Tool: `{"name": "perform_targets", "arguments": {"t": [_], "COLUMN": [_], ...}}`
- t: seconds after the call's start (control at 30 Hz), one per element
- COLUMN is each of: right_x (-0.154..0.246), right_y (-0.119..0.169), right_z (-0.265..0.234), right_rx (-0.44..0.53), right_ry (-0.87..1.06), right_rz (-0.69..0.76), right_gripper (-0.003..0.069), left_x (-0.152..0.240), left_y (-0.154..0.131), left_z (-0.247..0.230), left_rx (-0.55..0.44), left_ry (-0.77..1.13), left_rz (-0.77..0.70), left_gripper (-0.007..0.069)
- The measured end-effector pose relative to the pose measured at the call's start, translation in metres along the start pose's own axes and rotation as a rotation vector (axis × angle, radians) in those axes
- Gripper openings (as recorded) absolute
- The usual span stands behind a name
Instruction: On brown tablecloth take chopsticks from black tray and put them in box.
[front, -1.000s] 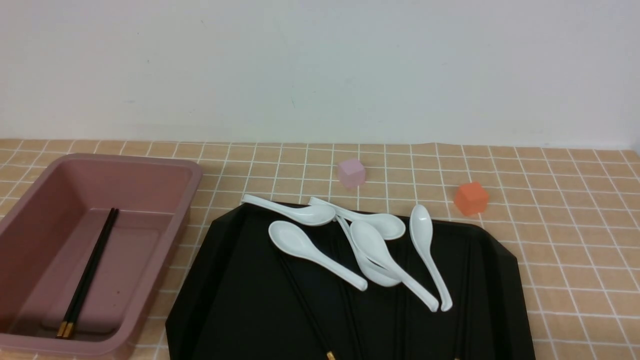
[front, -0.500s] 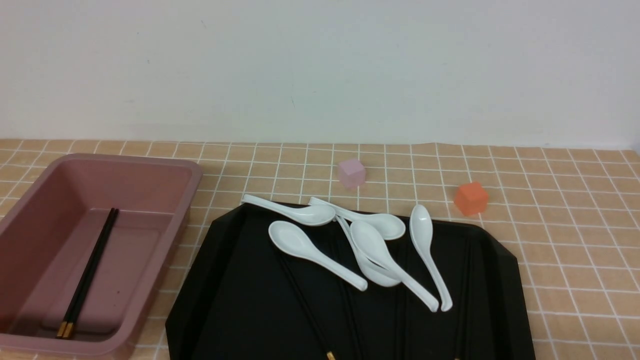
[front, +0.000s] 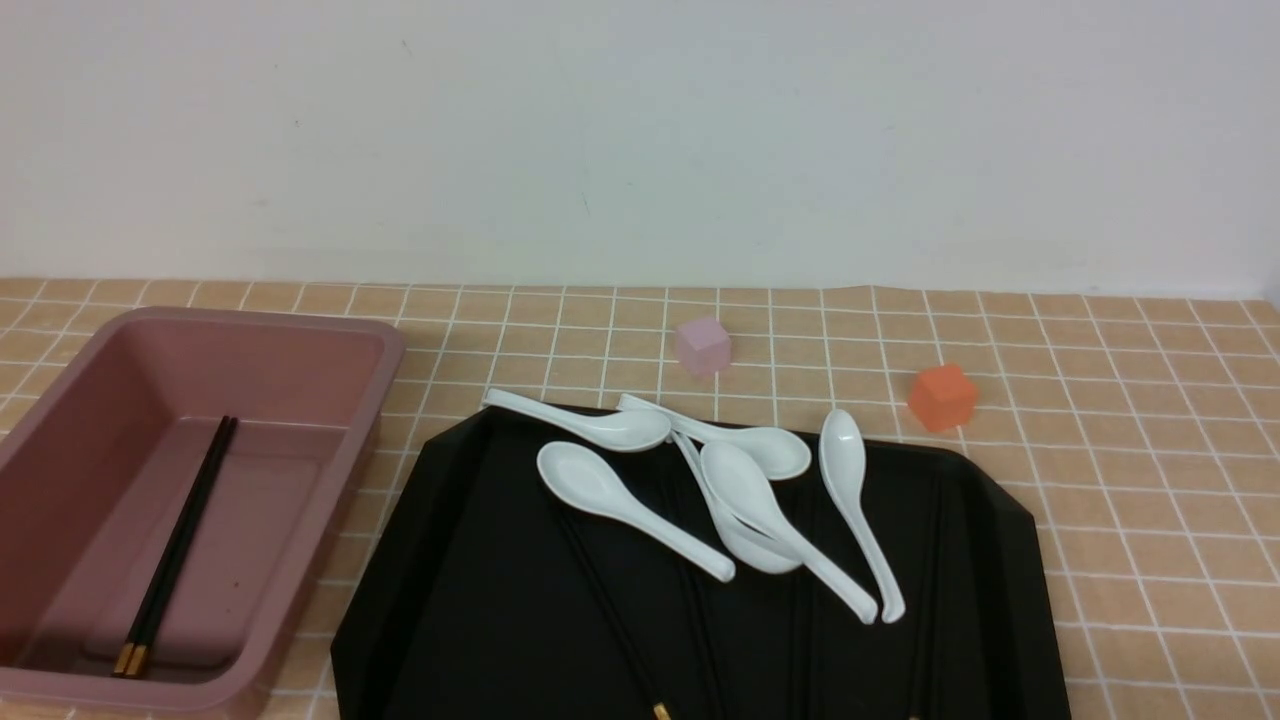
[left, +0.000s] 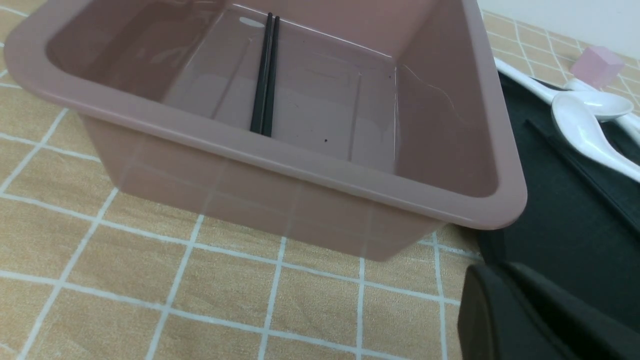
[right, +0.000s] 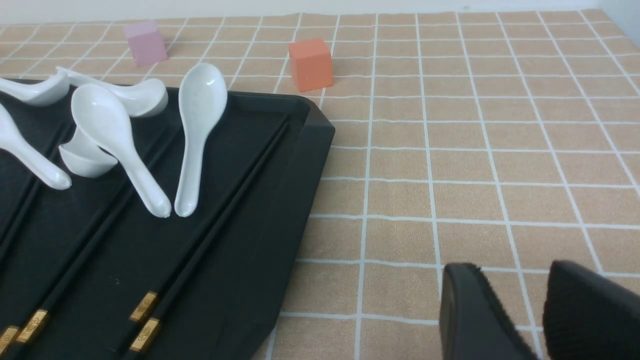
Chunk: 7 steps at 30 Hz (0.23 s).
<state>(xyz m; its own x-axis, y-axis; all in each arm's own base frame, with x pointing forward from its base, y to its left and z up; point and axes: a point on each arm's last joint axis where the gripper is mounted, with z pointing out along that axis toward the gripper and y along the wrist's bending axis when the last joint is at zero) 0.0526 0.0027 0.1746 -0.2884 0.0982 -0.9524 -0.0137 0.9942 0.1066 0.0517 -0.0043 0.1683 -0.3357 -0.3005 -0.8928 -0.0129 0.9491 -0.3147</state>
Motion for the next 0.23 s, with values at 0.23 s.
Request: {"name": "perform_targets", "arguments": {"t": [0.23], "right_x": [0.0], "right_y": [0.0], "right_z": [0.0], "right_rx": [0.0], "right_ry": [0.0], "right_rz": [0.0], "right_gripper": [0.024], "left_x": [0.0], "left_y": [0.0], "left_z": [0.0], "left_rx": [0.0], "left_ry": [0.0], "left_rz": [0.0], "left_gripper": [0.0025]}}
